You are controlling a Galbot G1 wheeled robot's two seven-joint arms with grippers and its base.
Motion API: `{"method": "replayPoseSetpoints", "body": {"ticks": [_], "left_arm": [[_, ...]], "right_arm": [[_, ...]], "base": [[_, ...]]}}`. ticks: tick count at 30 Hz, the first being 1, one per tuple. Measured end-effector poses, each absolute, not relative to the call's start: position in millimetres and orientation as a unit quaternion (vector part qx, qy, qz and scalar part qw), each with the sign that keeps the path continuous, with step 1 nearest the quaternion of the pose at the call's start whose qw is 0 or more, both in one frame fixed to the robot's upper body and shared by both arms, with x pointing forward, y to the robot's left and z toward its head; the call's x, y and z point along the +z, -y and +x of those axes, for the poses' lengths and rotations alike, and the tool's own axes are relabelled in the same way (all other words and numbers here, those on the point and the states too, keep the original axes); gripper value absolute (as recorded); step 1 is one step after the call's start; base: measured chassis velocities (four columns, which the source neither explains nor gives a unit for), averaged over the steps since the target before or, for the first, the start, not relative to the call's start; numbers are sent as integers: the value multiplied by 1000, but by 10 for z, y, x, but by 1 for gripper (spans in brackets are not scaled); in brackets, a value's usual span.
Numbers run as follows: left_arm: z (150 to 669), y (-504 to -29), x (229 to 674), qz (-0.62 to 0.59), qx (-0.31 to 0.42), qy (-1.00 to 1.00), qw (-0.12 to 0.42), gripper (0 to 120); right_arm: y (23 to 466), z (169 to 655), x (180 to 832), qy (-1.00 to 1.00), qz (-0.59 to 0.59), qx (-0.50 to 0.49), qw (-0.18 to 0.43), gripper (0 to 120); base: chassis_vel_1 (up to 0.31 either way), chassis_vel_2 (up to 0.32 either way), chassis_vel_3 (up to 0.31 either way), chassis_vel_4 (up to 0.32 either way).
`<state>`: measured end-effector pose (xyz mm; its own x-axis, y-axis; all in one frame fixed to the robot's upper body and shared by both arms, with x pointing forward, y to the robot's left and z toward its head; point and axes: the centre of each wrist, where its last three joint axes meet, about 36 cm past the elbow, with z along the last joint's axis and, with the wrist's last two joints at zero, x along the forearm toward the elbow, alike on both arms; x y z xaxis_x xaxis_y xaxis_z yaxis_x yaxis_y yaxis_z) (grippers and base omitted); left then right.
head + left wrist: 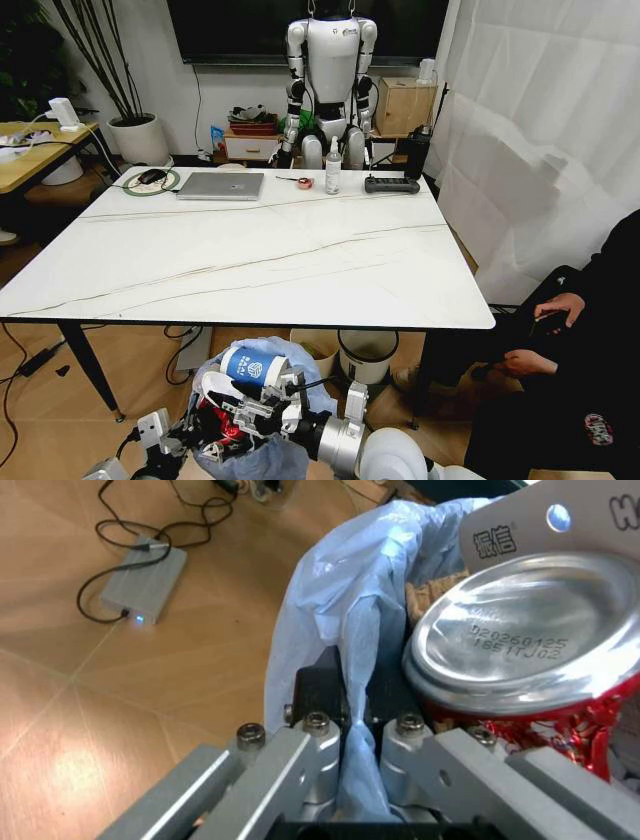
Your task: Pick up the trash bin and place the trash from the table into it.
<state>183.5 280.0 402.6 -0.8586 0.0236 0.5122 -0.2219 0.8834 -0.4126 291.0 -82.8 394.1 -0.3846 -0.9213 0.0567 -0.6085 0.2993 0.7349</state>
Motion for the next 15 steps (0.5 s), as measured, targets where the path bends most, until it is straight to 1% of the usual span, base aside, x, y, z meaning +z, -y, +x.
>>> {"method": "replayPoseSetpoints", "body": {"ticks": [4,6,7,11,15], "left_arm": [[1844,-2802,4023,53,236,935,260,0],[1848,-2803,4020,54,236,935,259,0],[1849,-2804,4018,54,236,935,260,0],[1851,-2806,4011,54,236,935,260,0],[1855,-2805,4005,54,238,934,260,0]], "right_arm": [[832,2904,3967,768,498,-321,243,72],[835,2903,3979,768,499,-320,242,74],[840,2902,3990,768,499,-320,241,77],[870,2911,4000,770,498,-317,241,84],[872,2915,4002,770,498,-317,240,85]], "base": [[0,0,0,0],[0,0,0,0],[0,0,0,0],[0,0,0,0],[0,0,0,0]]}}
